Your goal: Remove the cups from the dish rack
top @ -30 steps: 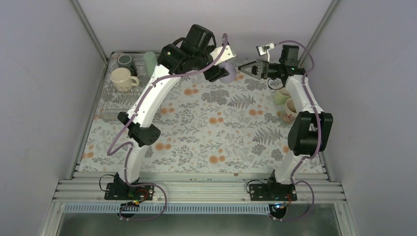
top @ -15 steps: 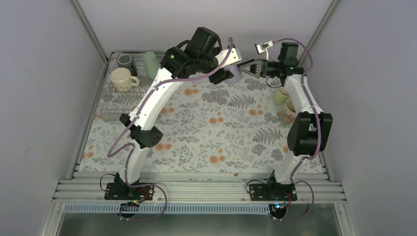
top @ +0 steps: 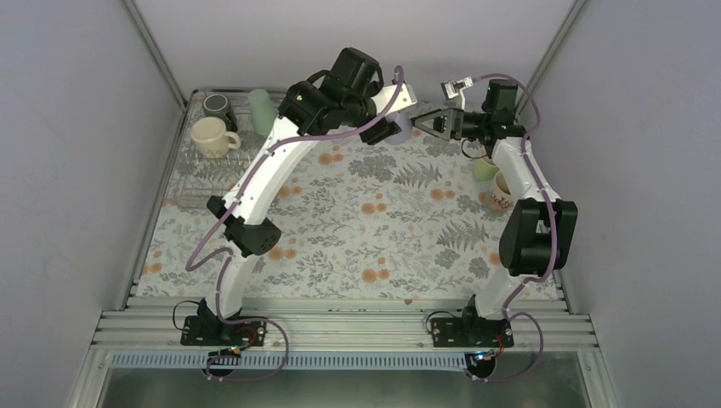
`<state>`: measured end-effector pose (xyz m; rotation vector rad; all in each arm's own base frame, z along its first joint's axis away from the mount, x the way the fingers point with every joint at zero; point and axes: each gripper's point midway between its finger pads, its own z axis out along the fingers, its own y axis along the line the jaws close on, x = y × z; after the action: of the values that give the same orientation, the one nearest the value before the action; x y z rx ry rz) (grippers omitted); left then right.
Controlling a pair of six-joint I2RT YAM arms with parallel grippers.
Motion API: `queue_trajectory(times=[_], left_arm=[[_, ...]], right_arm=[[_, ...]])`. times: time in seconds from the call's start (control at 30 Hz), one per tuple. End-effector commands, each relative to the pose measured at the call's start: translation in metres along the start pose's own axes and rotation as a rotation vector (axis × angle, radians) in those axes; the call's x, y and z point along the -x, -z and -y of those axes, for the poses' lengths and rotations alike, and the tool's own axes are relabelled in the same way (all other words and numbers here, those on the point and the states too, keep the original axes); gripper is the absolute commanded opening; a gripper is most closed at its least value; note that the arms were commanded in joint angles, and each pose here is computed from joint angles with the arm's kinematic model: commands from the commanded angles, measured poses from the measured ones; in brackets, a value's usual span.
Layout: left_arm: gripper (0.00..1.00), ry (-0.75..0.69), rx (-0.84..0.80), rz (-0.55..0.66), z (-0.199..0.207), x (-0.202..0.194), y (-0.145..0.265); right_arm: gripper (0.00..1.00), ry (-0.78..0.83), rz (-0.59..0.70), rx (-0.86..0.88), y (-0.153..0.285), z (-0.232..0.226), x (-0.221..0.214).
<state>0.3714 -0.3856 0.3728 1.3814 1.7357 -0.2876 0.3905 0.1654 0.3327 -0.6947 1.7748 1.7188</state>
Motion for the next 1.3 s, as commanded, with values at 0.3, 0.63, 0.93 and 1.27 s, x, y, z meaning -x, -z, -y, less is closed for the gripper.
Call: queue_trajectory(times=[0.3,0.63,0.93,1.27], left_arm=[[0.66,-0.027,0.042,0.129,-0.007,0.034,0.032],[0.66,-0.035,0.001,0.146,-0.004,0.034,0.015],[0.76,-0.034,-0.082,0.121,0.009,0.023,-0.001],[1.0,-0.03,-0.05,0.067,0.003,0.011,0.018]], right_arm=[[1.0,0.025,-0.097,0.233,-0.003,-0.058,-0.008],[1.0,0.057,-0.135,0.283,-0.022,-0.103,0.0],[0.4,0.113,-0.157,0.275,-0.019,-0.15,0.002],[0.03,0.102,-0.141,0.235,-0.01,-0.143,0.001]])
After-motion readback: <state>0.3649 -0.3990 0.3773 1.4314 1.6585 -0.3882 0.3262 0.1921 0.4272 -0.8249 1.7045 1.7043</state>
